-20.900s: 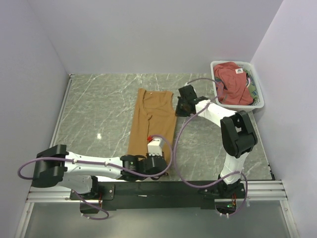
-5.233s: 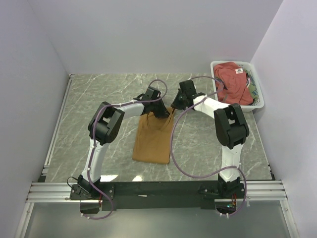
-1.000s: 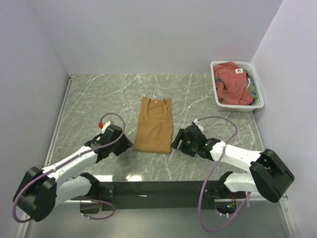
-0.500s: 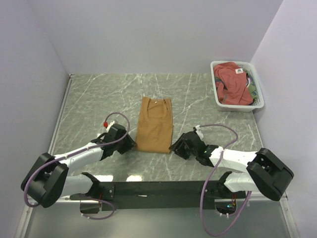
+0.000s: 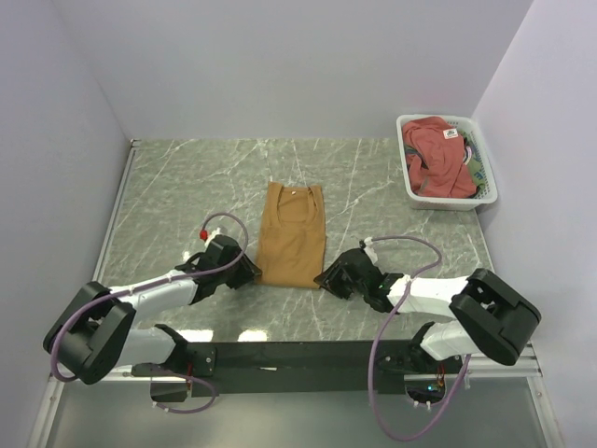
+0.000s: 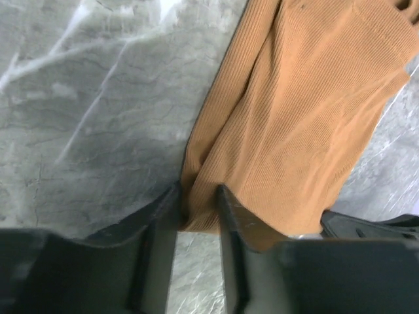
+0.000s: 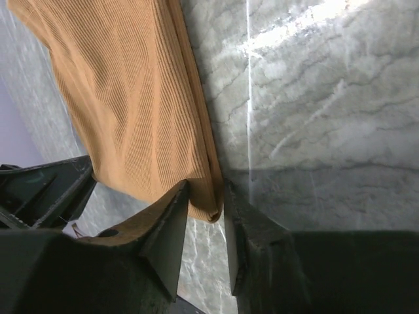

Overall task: Fold and stack the tank tops
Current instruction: Fold the tank top

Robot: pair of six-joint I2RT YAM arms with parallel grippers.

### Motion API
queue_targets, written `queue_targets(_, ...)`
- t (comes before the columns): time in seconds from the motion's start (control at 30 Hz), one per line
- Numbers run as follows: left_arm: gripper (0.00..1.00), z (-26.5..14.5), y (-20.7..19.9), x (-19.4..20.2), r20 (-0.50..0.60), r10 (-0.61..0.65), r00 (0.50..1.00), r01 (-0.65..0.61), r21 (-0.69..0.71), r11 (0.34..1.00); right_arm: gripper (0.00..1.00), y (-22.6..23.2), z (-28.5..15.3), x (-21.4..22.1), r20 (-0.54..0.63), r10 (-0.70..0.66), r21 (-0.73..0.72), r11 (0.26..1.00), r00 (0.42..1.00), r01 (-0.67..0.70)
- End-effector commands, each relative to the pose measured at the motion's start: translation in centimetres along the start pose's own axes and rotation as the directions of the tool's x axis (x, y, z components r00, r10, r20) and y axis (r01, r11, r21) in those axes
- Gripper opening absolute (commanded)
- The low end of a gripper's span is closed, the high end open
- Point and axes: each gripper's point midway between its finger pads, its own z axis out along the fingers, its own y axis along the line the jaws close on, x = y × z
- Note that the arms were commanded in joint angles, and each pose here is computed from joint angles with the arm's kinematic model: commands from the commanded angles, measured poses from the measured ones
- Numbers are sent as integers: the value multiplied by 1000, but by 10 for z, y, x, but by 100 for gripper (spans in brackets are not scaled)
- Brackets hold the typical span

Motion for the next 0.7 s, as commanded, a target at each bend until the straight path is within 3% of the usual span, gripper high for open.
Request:
queue_targets(0.0, 34, 2, 25, 21, -64, 12, 998, -16, -69, 997, 33, -43, 4, 9, -22, -41, 137, 990, 999, 43)
queue_targets(0.17, 6, -1, 19, 24, -66, 28, 997, -30, -43, 999, 5, -38, 2, 4, -11, -83, 142, 986, 997, 83)
queue_targets(0.2, 4, -3, 17, 24, -67, 33, 997, -36, -39, 999, 1, -37, 1, 3, -10, -106, 141, 984, 994, 106)
queue_targets(0.67, 1, -64, -14, 43, -80, 33, 996, -25, 91, 996, 0, -24, -51, 34, -63, -282, 88, 954, 957, 287)
